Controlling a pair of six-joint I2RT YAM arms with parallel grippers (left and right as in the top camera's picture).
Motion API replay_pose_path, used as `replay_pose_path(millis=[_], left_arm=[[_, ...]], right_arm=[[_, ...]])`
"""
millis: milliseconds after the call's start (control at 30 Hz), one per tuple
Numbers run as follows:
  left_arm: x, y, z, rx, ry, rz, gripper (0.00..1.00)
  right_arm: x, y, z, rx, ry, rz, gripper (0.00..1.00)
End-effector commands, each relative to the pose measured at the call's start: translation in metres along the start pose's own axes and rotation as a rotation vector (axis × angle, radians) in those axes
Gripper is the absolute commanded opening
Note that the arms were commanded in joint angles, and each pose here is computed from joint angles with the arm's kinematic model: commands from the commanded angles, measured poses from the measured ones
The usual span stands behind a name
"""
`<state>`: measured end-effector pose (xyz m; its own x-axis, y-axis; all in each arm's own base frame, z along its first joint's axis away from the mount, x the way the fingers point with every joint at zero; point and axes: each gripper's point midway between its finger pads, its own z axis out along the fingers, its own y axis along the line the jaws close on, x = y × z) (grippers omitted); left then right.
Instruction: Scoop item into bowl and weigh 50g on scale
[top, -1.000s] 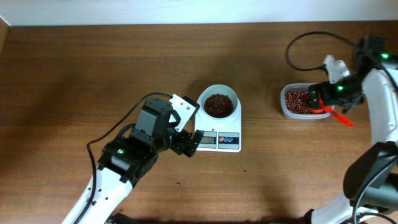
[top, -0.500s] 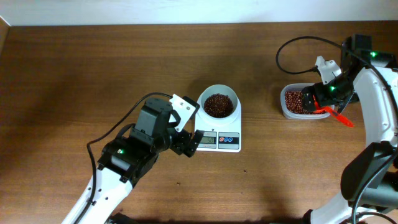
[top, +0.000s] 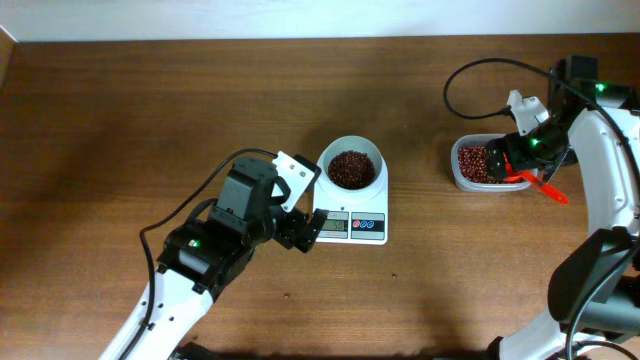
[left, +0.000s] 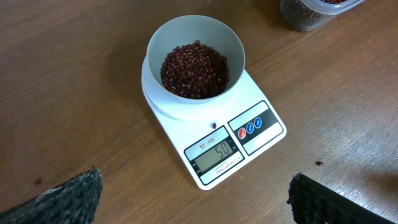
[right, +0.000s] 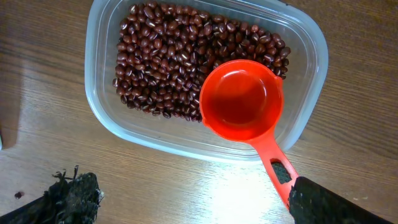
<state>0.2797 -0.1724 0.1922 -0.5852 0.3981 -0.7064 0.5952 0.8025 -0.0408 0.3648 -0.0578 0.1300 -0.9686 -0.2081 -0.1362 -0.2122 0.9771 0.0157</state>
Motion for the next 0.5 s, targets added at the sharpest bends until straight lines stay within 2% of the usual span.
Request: replay_pose_path(millis=[0, 333, 467], left_arm=[[0.001, -0.001, 0.001, -0.001, 0.003, -0.006, 0.99], [0.000, -0.004, 0.001, 0.008, -0.001, -0.001, 0.99], [0.009, -0.017, 0.016, 0.038, 0.054, 0.027, 0.99]], right_arm=[[-0.005, -0.002, -0.014, 0.025, -0.035, -0.011, 0.99], [-0.005, -0.002, -0.014, 0.025, -0.035, -0.011, 0.99], [-0.005, -0.002, -0.014, 0.025, -0.035, -0.011, 0.99]])
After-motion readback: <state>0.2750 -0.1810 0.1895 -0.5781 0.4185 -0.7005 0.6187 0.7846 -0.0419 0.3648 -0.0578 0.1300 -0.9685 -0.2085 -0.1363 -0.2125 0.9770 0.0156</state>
